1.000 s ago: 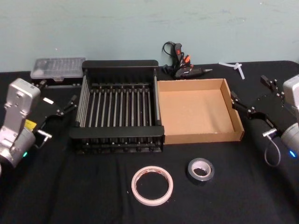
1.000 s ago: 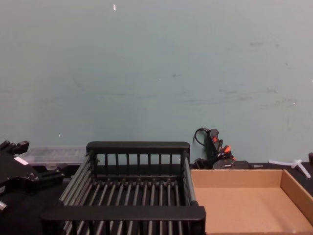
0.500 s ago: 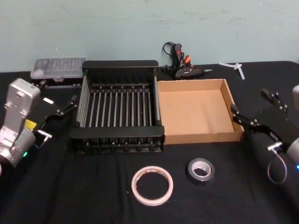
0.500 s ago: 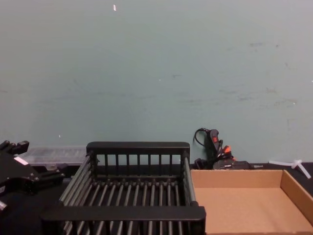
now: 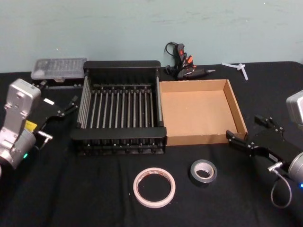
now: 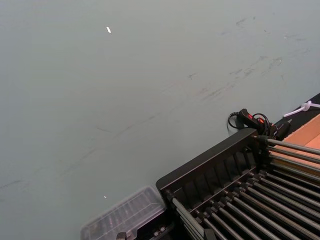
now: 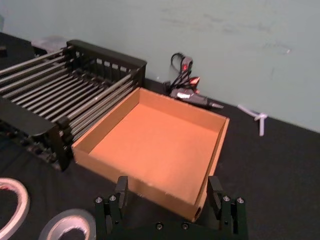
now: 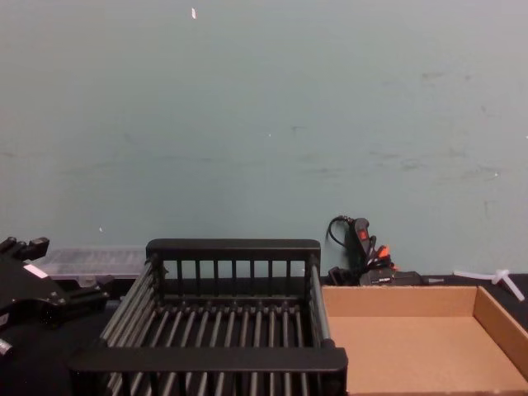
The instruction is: Pick up the white tape and place it into the black box , Pick up the silver tape and place it into the brown box.
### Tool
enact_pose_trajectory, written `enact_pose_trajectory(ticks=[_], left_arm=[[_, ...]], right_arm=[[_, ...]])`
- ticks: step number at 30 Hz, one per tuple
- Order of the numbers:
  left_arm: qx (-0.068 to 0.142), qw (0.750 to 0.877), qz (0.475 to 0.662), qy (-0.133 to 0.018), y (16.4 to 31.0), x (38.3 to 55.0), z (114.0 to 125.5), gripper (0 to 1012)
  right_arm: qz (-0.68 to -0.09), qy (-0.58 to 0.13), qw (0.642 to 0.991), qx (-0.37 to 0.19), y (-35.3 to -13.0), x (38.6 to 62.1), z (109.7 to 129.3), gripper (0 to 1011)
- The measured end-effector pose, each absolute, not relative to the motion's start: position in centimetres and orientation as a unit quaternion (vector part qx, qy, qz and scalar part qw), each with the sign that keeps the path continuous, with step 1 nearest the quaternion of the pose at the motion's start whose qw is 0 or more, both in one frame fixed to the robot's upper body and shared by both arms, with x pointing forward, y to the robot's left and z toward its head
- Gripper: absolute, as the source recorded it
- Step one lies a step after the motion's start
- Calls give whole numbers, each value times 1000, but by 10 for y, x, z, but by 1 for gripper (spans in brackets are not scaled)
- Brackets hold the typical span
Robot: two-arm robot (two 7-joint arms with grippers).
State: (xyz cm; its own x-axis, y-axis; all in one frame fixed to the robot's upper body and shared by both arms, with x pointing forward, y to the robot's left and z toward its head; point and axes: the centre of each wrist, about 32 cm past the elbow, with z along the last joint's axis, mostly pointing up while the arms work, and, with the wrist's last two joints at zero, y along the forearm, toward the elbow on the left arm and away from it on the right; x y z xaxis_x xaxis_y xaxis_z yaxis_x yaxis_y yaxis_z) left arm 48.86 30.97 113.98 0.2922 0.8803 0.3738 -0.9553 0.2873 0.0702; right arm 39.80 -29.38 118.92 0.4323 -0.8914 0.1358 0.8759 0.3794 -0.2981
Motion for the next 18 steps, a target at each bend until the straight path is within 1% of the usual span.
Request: enact_pose_trajectory(ticks=[10, 18], left_arm=[[142, 791, 580, -132, 310, 489, 1140, 1001], [141, 791, 580, -132, 310, 489, 1140, 1001]], right_arm=[[-526, 79, 824, -197, -284, 393, 1195, 1002], [-515, 105, 822, -217, -275, 391, 1193, 1002]])
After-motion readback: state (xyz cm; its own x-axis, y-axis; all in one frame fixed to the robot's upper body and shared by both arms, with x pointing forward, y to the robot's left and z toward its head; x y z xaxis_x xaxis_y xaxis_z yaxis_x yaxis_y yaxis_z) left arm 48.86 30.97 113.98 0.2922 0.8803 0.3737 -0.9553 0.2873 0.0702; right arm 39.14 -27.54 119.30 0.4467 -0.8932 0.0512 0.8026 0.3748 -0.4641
